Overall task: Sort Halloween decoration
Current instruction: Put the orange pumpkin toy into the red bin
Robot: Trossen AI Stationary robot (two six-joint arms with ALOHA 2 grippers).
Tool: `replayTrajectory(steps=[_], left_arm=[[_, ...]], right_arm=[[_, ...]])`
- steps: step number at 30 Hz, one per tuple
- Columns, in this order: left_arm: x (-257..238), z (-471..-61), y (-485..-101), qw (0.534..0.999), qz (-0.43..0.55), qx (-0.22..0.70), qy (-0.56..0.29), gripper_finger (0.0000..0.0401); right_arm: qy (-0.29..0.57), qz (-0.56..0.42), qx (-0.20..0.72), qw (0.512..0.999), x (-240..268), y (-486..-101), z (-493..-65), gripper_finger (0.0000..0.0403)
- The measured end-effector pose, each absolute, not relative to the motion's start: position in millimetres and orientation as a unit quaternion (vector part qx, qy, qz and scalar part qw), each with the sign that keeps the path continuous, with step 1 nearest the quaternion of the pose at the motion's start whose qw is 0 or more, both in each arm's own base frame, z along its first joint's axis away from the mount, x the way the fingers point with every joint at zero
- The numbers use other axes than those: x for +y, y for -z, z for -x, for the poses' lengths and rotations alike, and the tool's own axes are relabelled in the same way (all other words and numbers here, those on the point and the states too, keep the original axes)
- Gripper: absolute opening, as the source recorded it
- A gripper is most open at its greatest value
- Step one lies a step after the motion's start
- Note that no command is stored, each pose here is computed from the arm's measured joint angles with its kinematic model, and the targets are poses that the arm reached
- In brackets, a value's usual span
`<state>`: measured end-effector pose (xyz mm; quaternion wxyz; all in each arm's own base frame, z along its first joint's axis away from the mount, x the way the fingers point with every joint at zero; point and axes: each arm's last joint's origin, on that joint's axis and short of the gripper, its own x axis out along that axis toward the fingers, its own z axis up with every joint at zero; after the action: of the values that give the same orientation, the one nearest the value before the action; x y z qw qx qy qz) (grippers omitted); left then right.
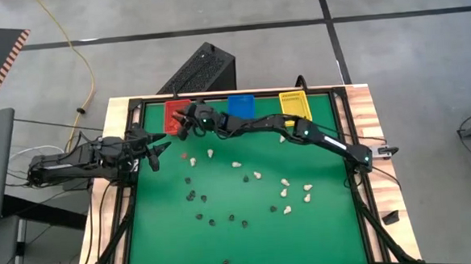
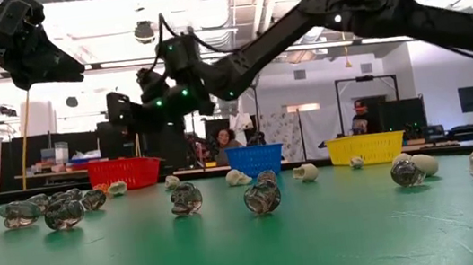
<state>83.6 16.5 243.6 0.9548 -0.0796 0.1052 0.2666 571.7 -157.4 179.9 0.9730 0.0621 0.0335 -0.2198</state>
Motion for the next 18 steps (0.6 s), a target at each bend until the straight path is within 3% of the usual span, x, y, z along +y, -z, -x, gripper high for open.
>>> replayTrajectory(steps=[5, 18], left_arm=[[17, -84, -244, 0.955, 0.080, 0.105, -0.267, 0.0169], [17, -84, -244, 0.955, 0.079, 0.105, -0.267, 0.0169]], right_arm=[[0.228, -0.057, 0.096, 0.967, -165, -173, -576, 0.0135], [0.230, -0.029, 0.122, 0.965, -169, -174, -575, 0.0218]])
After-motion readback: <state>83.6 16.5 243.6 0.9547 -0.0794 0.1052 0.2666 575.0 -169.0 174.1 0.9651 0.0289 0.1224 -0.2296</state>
